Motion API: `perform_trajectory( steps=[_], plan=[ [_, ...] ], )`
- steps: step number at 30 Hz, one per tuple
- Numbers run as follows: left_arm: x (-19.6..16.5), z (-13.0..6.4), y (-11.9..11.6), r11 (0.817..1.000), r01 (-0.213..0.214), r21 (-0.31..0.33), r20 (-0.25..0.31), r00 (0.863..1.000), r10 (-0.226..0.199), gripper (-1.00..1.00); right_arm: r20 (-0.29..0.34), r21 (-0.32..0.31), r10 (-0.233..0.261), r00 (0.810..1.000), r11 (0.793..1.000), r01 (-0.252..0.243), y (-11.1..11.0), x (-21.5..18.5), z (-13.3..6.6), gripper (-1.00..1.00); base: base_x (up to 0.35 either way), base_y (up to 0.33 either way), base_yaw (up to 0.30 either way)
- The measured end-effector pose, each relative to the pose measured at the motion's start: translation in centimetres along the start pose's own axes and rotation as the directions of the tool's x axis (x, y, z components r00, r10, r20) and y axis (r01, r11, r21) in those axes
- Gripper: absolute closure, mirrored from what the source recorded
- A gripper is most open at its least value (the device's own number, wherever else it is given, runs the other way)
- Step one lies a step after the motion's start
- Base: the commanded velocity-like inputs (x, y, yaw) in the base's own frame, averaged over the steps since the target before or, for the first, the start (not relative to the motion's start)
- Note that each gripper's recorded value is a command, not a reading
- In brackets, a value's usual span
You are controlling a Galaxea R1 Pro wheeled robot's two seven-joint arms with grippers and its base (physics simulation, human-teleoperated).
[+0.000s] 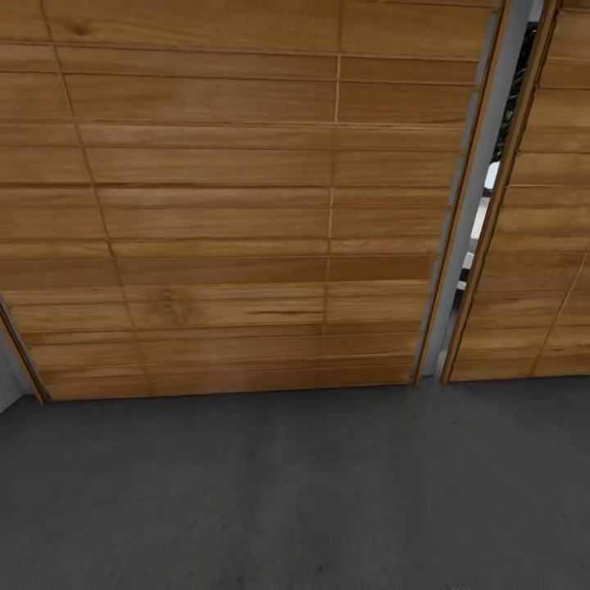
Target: Move the two storage containers from the living room to the garage. In the garage, place one container on the floor and stack the other container on top of it (either order is fine).
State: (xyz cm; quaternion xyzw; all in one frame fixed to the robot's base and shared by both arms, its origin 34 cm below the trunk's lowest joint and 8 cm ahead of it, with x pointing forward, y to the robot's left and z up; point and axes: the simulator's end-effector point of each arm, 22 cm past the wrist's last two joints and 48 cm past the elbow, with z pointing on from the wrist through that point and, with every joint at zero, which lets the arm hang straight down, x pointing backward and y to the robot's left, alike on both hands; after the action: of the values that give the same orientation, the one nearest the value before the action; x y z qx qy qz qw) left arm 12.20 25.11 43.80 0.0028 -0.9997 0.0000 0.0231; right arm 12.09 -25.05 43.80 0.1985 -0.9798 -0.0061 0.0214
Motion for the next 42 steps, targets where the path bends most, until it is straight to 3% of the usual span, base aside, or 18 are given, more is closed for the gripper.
perform_trajectory(
  steps=[42],
  plan=[
    [0.0,0.0,0.0,1.0,-0.01,0.0,0.0,1.0,0.01,-1.0,0.0,0.0,0.0,1.0,1.0,0.0,0.02,-0.01,0.0,-1.0,0.0,0.0,-0.251]
  ],
)
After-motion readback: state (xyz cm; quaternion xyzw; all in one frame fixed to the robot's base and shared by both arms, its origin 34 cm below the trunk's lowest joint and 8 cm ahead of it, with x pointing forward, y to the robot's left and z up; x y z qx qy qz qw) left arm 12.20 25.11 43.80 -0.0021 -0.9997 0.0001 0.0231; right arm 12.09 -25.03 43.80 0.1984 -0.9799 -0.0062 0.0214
